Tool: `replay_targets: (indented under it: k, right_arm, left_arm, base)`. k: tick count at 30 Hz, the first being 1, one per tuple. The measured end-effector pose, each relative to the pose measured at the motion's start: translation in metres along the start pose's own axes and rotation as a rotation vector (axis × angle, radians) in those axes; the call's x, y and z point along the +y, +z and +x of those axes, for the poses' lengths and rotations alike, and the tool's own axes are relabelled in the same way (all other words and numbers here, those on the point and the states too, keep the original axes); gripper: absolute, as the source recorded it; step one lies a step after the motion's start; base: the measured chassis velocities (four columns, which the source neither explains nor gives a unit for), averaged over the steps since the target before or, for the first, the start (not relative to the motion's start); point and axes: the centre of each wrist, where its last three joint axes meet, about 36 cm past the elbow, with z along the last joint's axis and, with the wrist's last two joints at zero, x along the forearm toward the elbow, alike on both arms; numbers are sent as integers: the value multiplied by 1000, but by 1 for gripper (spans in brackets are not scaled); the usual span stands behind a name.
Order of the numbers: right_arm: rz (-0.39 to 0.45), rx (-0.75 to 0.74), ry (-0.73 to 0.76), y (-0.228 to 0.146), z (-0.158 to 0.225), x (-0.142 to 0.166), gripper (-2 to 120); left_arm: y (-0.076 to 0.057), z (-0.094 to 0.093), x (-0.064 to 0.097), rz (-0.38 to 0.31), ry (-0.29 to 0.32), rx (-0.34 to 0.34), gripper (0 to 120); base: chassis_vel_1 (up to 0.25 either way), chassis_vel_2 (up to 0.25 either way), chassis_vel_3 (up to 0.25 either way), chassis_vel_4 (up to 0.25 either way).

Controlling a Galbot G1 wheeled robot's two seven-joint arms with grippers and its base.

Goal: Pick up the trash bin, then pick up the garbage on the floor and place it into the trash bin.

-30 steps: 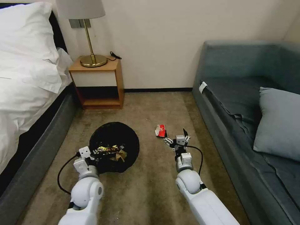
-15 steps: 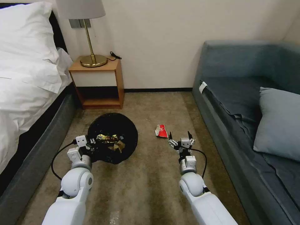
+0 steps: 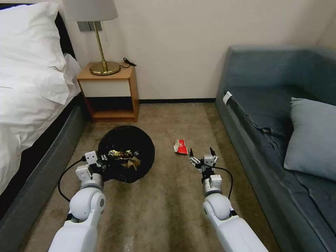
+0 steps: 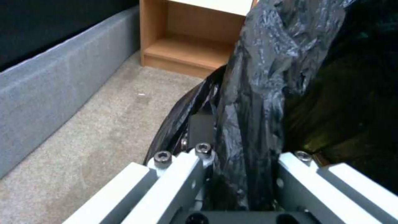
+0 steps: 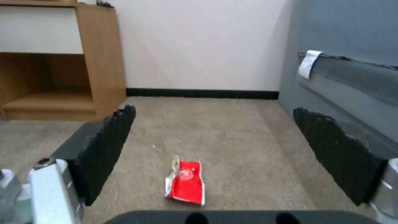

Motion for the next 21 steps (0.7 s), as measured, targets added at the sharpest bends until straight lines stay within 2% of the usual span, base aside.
replay_targets:
  k: [21]
  right_arm:
    - [24, 4, -1, 2, -3, 3, 97]
  left_arm:
    - [-1, 4, 5, -3, -14, -6, 1]
  base:
    - [0, 0, 0, 0]
